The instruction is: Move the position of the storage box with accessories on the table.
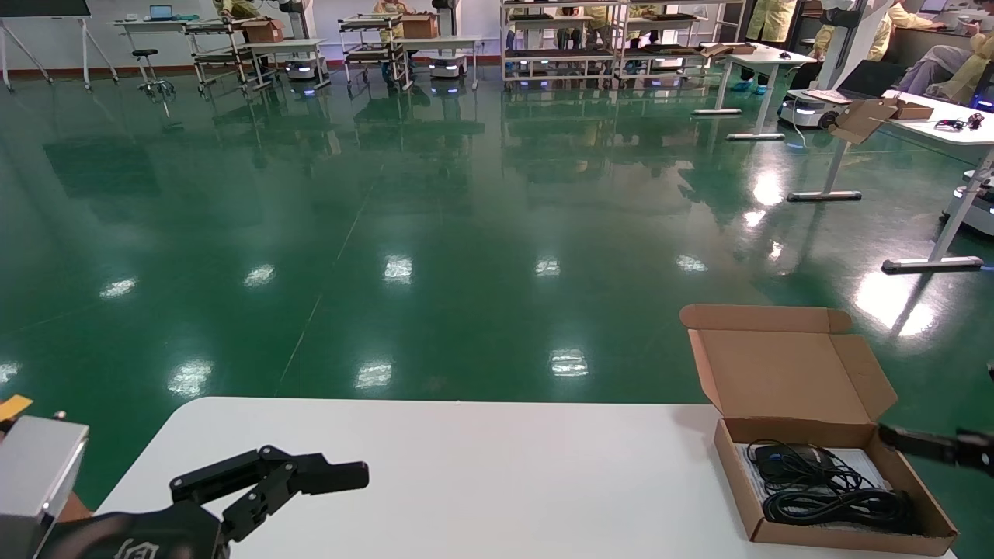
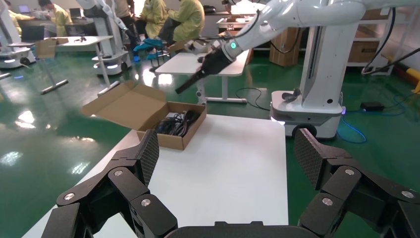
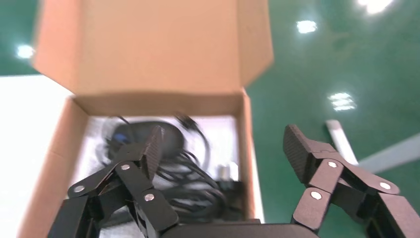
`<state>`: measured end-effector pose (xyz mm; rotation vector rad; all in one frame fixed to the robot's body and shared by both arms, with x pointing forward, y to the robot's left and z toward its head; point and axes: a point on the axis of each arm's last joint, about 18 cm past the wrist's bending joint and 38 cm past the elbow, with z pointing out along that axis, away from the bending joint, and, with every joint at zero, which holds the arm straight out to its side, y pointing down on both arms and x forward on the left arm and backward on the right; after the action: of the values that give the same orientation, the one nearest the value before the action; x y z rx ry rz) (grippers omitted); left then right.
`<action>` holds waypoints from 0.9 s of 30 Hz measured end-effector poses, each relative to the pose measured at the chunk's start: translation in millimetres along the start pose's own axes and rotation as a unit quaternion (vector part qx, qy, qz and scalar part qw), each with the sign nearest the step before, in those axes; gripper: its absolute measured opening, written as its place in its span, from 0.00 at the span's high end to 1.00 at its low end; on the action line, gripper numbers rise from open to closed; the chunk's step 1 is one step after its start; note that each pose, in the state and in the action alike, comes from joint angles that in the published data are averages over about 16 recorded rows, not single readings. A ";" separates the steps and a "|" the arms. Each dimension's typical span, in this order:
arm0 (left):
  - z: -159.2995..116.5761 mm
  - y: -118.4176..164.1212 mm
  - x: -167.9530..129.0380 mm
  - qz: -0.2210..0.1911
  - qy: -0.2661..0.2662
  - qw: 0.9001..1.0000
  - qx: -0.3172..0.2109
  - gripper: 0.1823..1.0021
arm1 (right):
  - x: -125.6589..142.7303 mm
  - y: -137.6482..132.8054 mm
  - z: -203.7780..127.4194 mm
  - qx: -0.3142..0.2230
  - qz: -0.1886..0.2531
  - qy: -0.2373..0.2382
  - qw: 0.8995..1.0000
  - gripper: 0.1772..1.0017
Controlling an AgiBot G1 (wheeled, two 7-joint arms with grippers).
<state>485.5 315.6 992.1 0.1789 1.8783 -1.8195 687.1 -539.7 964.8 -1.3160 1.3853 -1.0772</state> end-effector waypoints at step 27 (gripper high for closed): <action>-0.1 0.1 -0.1 0.000 0.000 1.000 0.000 0.00 | -82.2 -57.5 -68.7 0.020 0.084 -0.294 0.952 0.00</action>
<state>485.6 315.7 992.1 0.1781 1.8779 -1.8197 632.5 -460.1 1038.8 -1.3198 0.9923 -0.5282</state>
